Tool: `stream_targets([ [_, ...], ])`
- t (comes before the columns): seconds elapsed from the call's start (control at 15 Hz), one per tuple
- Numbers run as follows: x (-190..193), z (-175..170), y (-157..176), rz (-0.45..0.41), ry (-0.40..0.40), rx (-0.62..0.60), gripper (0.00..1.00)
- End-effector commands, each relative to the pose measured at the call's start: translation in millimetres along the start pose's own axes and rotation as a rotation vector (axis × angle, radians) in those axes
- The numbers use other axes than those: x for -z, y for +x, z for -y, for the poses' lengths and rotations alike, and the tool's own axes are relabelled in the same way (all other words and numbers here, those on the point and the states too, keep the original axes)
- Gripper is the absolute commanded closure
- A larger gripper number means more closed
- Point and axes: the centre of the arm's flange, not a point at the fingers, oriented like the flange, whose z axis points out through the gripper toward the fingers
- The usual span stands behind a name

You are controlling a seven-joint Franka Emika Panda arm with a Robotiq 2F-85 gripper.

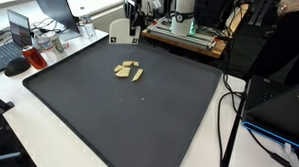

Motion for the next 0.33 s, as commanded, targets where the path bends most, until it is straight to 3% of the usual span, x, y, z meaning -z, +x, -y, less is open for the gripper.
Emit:
stream_targets([
  [0.0,54,-29,0,-0.021,0.131,0.056,0.99],
  [0.27,87,-42,3,-0.002,0.266,0.135,0.99],
])
